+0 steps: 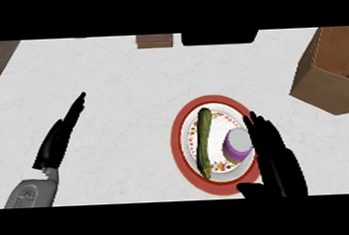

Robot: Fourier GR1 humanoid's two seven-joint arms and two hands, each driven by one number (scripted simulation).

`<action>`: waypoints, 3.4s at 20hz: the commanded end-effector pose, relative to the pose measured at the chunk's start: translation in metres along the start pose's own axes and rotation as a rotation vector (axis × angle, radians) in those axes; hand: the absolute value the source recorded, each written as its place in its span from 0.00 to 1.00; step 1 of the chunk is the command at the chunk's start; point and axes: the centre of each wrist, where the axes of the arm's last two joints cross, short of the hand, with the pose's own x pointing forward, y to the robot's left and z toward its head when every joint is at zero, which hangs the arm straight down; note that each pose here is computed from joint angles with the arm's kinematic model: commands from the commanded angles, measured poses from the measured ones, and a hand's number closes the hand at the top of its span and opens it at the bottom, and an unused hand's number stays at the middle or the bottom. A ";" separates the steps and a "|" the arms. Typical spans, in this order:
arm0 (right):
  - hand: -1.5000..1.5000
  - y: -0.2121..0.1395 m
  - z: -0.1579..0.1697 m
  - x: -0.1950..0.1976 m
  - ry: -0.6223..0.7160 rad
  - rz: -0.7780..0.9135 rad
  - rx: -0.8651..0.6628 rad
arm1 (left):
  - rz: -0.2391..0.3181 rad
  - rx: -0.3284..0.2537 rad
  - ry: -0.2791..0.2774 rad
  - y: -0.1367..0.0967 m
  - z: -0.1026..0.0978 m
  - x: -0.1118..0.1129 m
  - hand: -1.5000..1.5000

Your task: Pick the can from the plate and place it in the cardboard box

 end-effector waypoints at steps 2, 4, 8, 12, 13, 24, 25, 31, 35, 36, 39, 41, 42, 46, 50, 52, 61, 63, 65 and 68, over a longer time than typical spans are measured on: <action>0.00 0.011 0.001 -0.014 -0.021 -0.014 0.047 | 0.006 0.015 0.001 -0.003 0.005 -0.009 0.50; 0.00 -0.001 -0.003 -0.013 -0.017 -0.022 0.047 | 0.012 0.018 -0.009 -0.013 -0.008 0.009 0.50; 0.00 0.023 -0.013 0.001 -0.009 -0.019 0.030 | 0.016 -0.003 0.000 0.009 -0.008 -0.011 0.50; 0.00 0.046 -0.029 0.007 -0.017 -0.039 0.047 | -0.011 0.012 -0.001 -0.013 0.004 -0.002 0.50; 0.00 0.045 -0.015 -0.018 -0.009 -0.014 0.064 | -0.002 0.003 0.005 -0.005 -0.012 -0.007 0.50; 1.00 0.035 -0.041 0.008 -0.114 0.121 -0.193 | -0.015 -0.001 0.018 -0.003 -0.005 -0.002 0.50; 1.00 0.043 -0.046 0.003 -0.116 0.126 -0.201 | -0.002 0.014 -0.015 -0.009 0.002 -0.008 0.50; 1.00 0.044 -0.055 0.009 -0.035 0.179 -0.224 | -0.009 0.004 0.001 -0.008 0.003 -0.010 0.50; 1.00 0.013 -0.123 0.016 0.224 0.283 0.011 | -0.005 -0.030 -0.033 -0.006 -0.008 0.003 0.50; 1.00 0.009 -0.132 0.014 0.272 0.304 0.070 | -0.011 -0.037 -0.032 -0.008 -0.010 0.005 0.50; 1.00 -0.016 -0.179 0.038 0.319 0.328 0.067 | 0.012 -0.034 -0.024 -0.016 -0.006 -0.002 0.50; 1.00 -0.023 -0.200 0.059 0.327 0.332 0.059 | -0.005 -0.018 -0.031 0.002 -0.022 0.010 0.50; 1.00 -0.032 -0.210 0.063 0.328 0.345 0.023 | -0.010 -0.019 -0.025 -0.020 -0.013 -0.001 0.50; 1.00 -0.052 -0.223 0.095 0.349 0.393 -0.086 | -0.008 -0.010 -0.011 0.001 -0.008 0.001 0.50; 1.00 -0.087 -0.229 0.096 0.408 0.435 -0.223 | 0.012 0.023 -0.010 -0.004 -0.020 0.011 0.50; 1.00 -0.119 -0.223 0.116 0.430 0.453 -0.271 | -0.003 -0.013 0.012 -0.011 -0.002 -0.009 0.50; 1.00 -0.177 -0.205 0.110 0.616 0.390 -0.429 | -0.014 0.002 0.007 0.008 -0.001 -0.003 0.50; 1.00 -0.188 -0.207 0.079 0.652 0.365 -0.476 | 0.013 0.005 0.003 -0.008 -0.011 0.017 0.50; 1.00 -0.202 -0.198 0.062 0.673 0.393 -0.450 | -0.009 0.008 -0.001 -0.004 -0.012 0.002 0.50; 1.00 -0.222 -0.193 0.046 0.714 0.395 -0.444 | 0.008 -0.010 0.016 -0.004 0.007 -0.002 0.50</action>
